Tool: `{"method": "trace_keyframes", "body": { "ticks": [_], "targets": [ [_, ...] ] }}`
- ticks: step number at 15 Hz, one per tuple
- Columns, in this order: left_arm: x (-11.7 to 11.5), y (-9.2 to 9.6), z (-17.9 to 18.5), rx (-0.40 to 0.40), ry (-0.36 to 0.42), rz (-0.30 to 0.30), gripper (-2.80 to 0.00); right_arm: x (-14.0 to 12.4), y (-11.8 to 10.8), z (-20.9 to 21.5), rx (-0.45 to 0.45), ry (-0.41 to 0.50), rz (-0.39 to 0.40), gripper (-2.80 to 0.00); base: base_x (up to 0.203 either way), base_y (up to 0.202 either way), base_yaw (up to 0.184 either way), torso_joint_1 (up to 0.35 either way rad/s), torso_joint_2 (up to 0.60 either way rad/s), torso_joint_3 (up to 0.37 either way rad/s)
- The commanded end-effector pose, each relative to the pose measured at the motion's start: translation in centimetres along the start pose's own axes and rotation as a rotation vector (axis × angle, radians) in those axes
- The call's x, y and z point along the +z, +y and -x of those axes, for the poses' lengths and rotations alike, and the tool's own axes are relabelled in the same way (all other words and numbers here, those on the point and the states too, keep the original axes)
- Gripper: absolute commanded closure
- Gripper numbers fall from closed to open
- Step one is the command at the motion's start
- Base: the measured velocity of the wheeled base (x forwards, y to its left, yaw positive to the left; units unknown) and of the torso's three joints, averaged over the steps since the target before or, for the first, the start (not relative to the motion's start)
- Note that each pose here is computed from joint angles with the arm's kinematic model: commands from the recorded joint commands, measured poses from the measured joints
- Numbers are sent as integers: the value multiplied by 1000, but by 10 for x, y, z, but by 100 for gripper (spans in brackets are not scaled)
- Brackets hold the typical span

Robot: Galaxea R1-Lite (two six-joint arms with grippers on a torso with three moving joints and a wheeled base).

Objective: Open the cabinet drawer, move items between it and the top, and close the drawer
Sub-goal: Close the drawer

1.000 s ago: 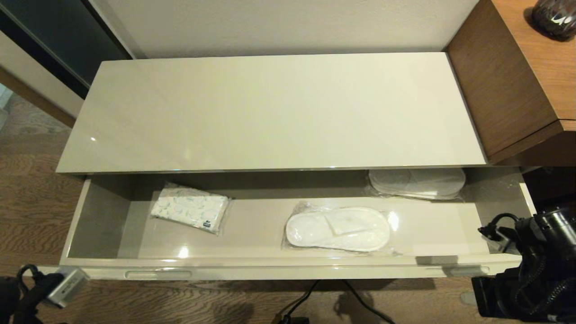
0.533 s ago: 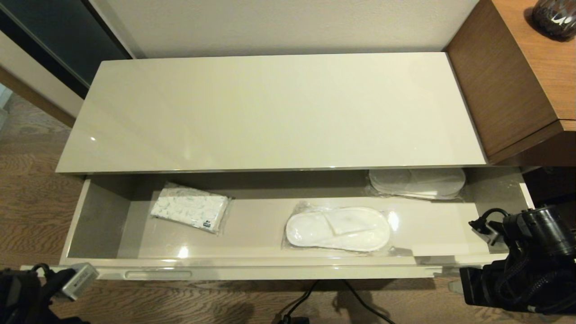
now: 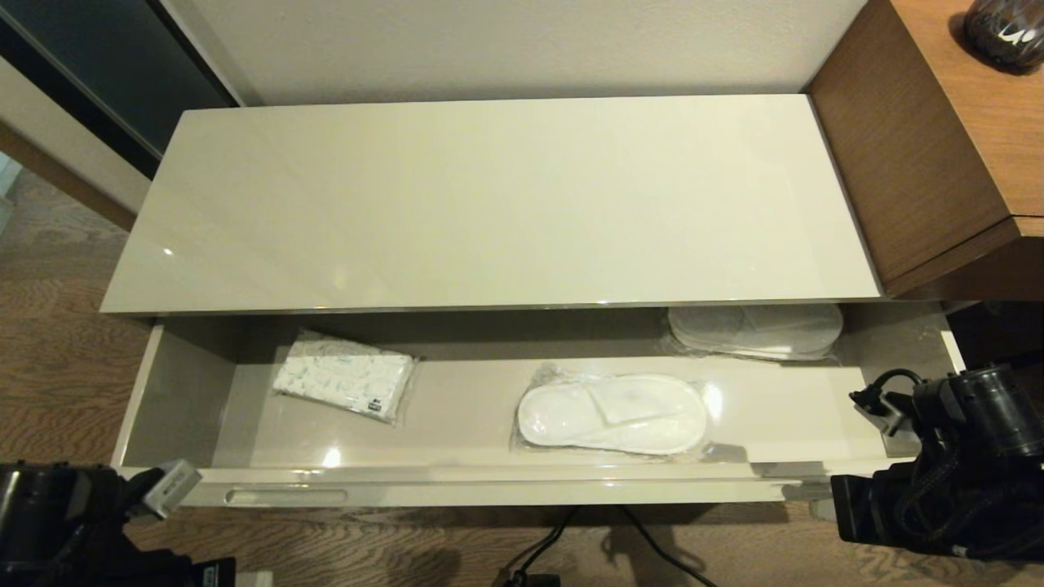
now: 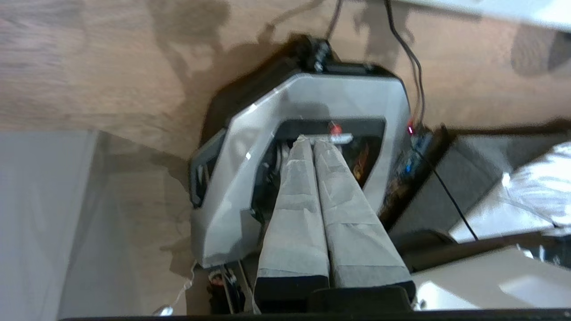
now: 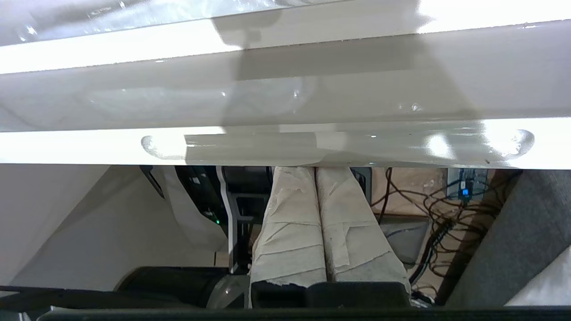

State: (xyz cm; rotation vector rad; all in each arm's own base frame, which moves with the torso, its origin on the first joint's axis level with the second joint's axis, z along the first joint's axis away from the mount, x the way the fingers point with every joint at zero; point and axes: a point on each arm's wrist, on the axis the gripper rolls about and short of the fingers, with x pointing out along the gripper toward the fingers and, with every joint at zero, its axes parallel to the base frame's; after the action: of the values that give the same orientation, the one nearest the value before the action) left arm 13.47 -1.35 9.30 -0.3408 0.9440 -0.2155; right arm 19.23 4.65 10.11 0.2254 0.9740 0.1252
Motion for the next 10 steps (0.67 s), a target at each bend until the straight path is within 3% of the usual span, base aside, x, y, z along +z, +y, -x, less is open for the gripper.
{"method": "trace_keyframes", "body": {
  "ticks": [1, 4, 10],
  "targets": [
    [-1, -3, -6, -13, 38, -10, 0, 3, 1, 1, 7, -19, -1, 0, 0, 0, 0, 0, 0, 0],
    [1, -2, -12, -4, 66, 3, 0, 4, 1, 2, 9, -24, 0, 0, 0, 0, 0, 0, 0, 0],
    [12, 1, -33, 43, 28, 34, 0, 4, 2, 3, 11, -27, 1, 0, 0, 0, 0, 0, 0, 0]
  ]
}}
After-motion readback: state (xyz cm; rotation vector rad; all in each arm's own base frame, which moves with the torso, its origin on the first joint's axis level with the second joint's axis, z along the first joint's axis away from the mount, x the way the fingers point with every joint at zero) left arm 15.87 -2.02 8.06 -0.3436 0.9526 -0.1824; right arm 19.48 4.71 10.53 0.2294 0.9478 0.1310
